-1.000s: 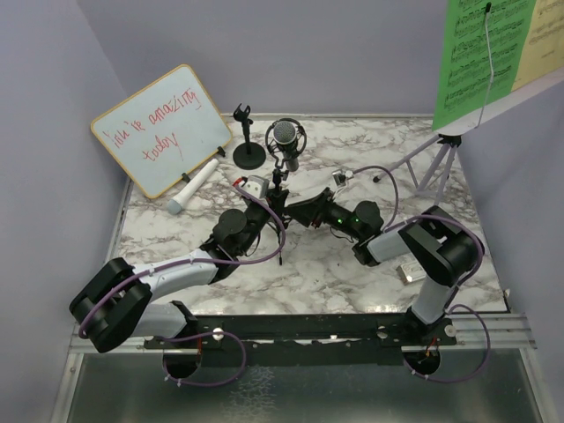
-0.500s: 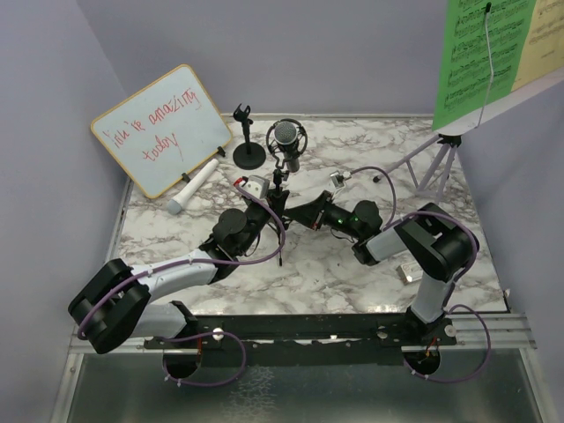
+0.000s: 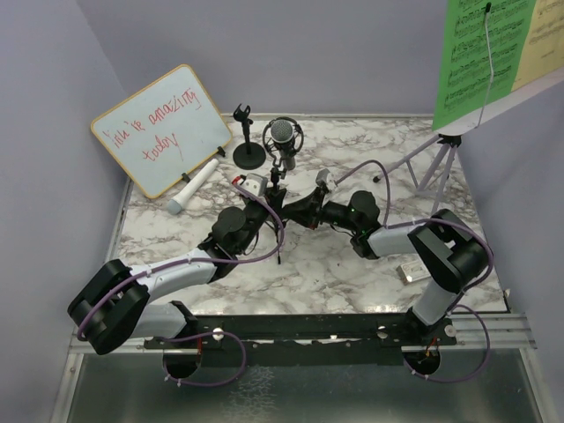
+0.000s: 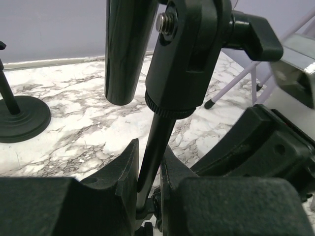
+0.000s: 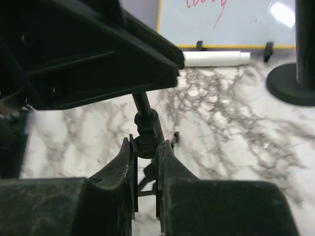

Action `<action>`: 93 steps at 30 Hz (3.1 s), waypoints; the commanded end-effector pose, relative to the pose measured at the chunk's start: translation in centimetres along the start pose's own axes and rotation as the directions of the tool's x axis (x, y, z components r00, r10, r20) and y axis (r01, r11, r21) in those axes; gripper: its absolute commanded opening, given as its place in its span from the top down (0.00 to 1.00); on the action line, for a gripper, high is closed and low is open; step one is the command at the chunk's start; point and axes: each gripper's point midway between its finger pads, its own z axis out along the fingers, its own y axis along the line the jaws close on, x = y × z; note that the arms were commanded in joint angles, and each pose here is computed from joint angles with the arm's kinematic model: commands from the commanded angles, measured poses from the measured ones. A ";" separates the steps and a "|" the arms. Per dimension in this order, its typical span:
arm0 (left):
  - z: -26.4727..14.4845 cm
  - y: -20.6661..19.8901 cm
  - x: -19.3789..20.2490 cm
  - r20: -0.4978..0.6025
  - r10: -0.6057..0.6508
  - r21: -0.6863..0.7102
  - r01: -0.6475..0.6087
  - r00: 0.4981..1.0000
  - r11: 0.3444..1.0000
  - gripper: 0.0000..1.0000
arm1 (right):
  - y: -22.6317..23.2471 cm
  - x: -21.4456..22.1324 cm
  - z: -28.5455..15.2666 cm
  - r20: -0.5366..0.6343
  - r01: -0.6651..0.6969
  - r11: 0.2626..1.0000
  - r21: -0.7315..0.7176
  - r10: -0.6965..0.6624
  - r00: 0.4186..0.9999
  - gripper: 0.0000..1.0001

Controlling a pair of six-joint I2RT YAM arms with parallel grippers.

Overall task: Pack up the instrument practice props
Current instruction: Unscrew the knob on the microphone stand.

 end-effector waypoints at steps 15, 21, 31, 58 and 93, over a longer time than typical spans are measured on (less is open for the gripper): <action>-0.6 -1.7 2.7 -0.110 -0.090 0.046 0.096 0.990 0.994 0.99 | -2.7 1.5 1.4 -0.250 0.982 -0.180 -0.059 -0.950 -0.189 0.99; -0.8 -1.2 3.0 -0.116 -0.092 0.026 0.096 0.989 0.995 1.00 | -2.0 2.8 1.6 -0.251 0.971 -0.222 -0.085 -0.939 -0.237 0.96; -0.7 -1.1 3.0 -0.122 -0.077 0.021 0.080 0.990 0.997 1.00 | -0.9 1.1 0.7 -0.224 0.923 0.361 0.132 -0.896 0.383 0.44; -0.9 -1.6 2.8 -0.132 -0.033 0.066 0.042 0.991 0.997 1.00 | 0.9 -3.0 -2.1 0.132 -0.191 0.975 -0.117 0.206 0.970 0.37; -0.7 -2.3 2.4 -0.134 -0.042 0.096 0.055 0.990 0.994 1.00 | -2.4 2.4 -0.5 -0.106 -0.167 0.986 -0.030 0.163 0.981 1.00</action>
